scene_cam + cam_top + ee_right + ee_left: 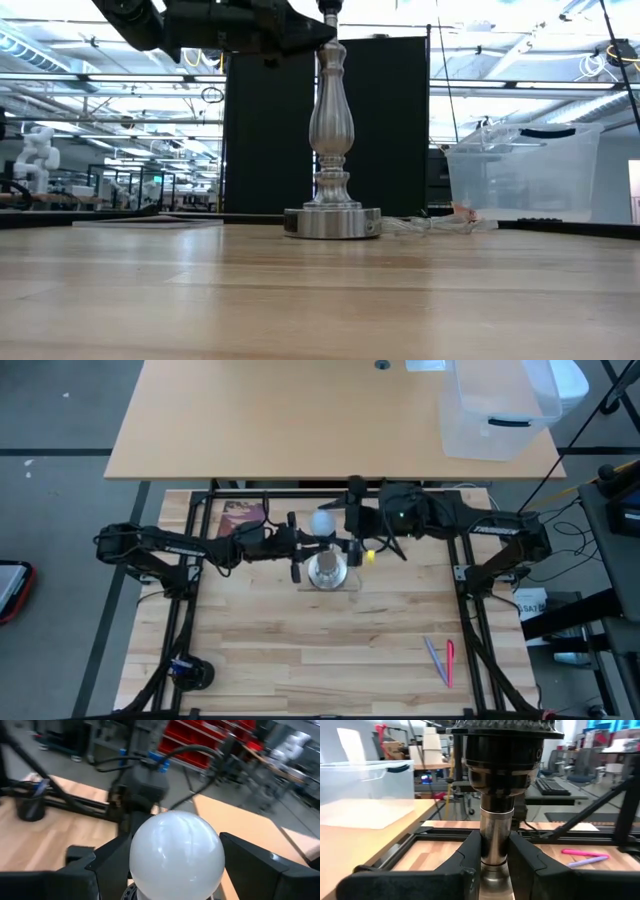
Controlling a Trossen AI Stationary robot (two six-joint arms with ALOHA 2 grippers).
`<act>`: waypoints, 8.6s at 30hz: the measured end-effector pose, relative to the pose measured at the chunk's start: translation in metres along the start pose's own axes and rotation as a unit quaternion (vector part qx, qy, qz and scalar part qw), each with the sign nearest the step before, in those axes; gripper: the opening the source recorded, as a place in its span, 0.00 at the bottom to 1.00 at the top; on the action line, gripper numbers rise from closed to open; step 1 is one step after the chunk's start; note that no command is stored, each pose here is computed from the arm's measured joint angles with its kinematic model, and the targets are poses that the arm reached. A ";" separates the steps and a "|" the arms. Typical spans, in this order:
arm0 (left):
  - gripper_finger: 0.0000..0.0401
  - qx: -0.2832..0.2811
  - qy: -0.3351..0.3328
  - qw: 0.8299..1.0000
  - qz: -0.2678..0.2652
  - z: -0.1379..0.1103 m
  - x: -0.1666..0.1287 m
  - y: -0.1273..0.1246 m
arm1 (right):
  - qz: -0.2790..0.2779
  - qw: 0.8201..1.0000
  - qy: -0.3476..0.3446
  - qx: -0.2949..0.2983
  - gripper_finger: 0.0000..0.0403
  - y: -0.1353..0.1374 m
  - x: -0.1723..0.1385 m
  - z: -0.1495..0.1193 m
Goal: Screw lightbulb
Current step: Remove the lightbulb from the lamp
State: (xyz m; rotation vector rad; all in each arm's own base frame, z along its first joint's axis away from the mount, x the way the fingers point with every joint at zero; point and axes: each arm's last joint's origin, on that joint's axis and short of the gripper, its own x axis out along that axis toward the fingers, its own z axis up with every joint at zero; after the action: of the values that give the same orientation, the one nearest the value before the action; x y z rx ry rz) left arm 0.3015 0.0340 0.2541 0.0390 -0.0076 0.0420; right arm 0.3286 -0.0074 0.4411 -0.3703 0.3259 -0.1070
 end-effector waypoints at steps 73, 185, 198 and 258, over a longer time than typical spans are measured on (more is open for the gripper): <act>0.07 0.012 -0.026 0.997 -0.072 0.011 -0.009 0.014 | 0.063 0.988 -0.124 -0.061 0.83 -0.020 -0.046 0.019; 0.18 0.000 0.066 0.996 0.054 0.007 0.033 0.006 | -0.230 0.957 -0.073 0.160 0.80 0.033 0.011 -0.023; 0.18 0.012 0.063 0.998 -0.009 0.007 0.033 0.006 | -0.111 0.989 -0.064 0.073 0.69 0.017 -0.004 -0.027; 0.18 -0.014 0.058 0.980 -0.192 0.006 0.028 0.016 | 0.261 0.926 -0.273 0.004 0.72 -0.039 0.028 -0.047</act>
State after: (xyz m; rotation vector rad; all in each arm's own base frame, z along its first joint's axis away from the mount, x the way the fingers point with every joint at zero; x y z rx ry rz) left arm 0.3284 0.0509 0.2605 0.0092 0.1160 -0.3433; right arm 0.3378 -0.0641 0.4056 -0.2805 -0.1364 0.5144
